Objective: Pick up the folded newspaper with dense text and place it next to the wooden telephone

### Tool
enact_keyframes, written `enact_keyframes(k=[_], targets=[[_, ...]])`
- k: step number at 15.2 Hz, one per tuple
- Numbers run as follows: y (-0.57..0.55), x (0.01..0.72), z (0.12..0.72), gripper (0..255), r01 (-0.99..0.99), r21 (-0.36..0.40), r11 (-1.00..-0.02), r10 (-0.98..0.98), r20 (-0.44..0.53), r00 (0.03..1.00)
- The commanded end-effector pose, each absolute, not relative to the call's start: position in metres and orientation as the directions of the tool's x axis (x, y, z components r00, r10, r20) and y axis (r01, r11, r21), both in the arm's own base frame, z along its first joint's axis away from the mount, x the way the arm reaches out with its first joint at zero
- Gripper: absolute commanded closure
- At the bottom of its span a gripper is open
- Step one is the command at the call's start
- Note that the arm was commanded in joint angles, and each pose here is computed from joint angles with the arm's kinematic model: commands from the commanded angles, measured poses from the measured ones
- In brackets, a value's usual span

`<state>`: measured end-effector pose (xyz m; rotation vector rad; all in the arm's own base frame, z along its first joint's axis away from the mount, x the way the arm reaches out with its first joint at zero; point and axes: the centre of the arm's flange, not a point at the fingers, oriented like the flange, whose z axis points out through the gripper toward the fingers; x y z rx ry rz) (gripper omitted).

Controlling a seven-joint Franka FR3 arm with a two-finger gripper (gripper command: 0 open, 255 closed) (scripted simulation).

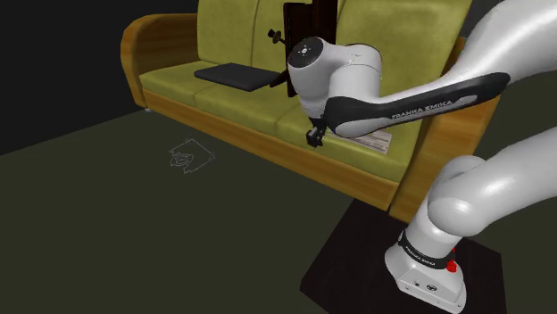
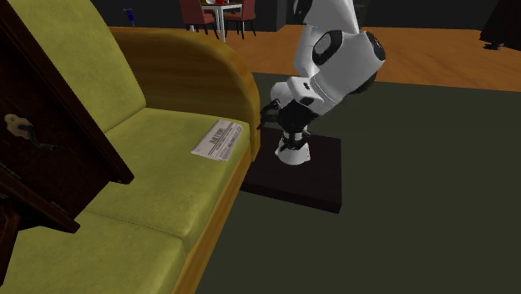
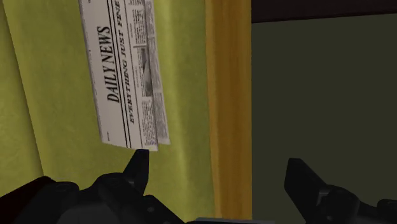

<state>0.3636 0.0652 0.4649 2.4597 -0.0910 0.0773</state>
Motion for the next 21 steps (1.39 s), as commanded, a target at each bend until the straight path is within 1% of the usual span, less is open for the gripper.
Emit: enact_keyframes(k=[1,4,7,15,21], targets=[[0.068,0.371,0.426,0,-0.056,0.742,-0.668,-0.008,0.069,0.998],[0.06,0.381,0.371,0,-0.02,0.875,-0.483,0.031,0.04,0.999],[0.041,0.39,0.319,0,0.013,0.962,-0.273,0.062,0.004,0.998],[0.002,0.393,0.307,0,0.014,0.964,-0.265,0.063,0.002,0.998],[0.002,0.393,0.307,0,0.014,0.964,-0.265,0.063,0.002,0.998]])
